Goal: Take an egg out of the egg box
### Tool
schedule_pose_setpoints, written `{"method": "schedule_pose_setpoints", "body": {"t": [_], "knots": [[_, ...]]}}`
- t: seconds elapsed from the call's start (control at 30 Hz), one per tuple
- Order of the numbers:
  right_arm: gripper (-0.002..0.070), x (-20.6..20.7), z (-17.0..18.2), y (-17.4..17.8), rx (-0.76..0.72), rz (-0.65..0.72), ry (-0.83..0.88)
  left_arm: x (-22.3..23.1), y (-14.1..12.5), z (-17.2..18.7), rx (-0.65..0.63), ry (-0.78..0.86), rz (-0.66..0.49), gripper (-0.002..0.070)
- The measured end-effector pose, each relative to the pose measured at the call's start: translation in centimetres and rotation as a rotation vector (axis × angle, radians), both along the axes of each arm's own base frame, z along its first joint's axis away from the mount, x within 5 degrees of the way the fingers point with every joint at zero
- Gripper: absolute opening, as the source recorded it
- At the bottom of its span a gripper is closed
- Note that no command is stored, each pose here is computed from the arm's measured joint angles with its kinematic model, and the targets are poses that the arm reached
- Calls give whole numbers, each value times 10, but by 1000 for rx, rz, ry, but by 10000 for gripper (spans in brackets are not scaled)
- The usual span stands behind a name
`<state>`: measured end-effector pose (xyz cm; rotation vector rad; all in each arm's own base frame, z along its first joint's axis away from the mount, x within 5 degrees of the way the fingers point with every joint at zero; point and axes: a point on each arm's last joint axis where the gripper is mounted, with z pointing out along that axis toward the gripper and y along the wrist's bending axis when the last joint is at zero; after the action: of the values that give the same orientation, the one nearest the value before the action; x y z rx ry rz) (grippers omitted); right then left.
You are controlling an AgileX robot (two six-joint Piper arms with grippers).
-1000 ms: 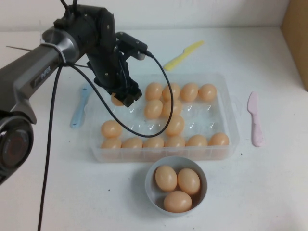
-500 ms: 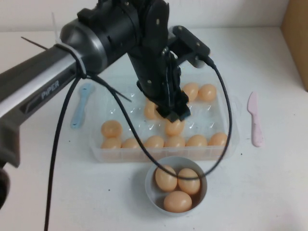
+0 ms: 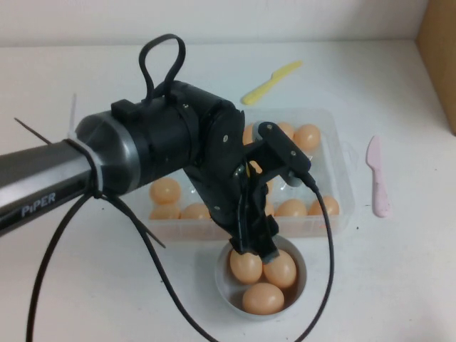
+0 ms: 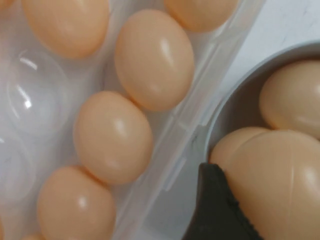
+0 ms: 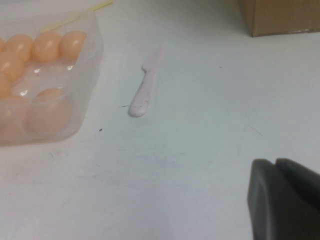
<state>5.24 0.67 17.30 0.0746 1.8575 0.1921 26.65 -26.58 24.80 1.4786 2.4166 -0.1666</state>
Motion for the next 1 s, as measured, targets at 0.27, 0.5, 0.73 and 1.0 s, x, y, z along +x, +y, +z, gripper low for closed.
{"method": "schedule_pose_setpoints", "body": {"t": [0.27, 0.5, 0.73, 1.0], "knots": [[-17, 0, 0, 0, 0, 0, 0, -15, -25, -11, -57, 42, -96, 357], [-17, 0, 0, 0, 0, 0, 0, -13, -27, -21, -42, 58, -101, 393], [-17, 0, 0, 0, 0, 0, 2, -13, -26, -19, -40, 45, -104, 545], [-17, 0, 0, 0, 0, 0, 2, -26, -9, 28, -126, -84, -98, 531]]}}
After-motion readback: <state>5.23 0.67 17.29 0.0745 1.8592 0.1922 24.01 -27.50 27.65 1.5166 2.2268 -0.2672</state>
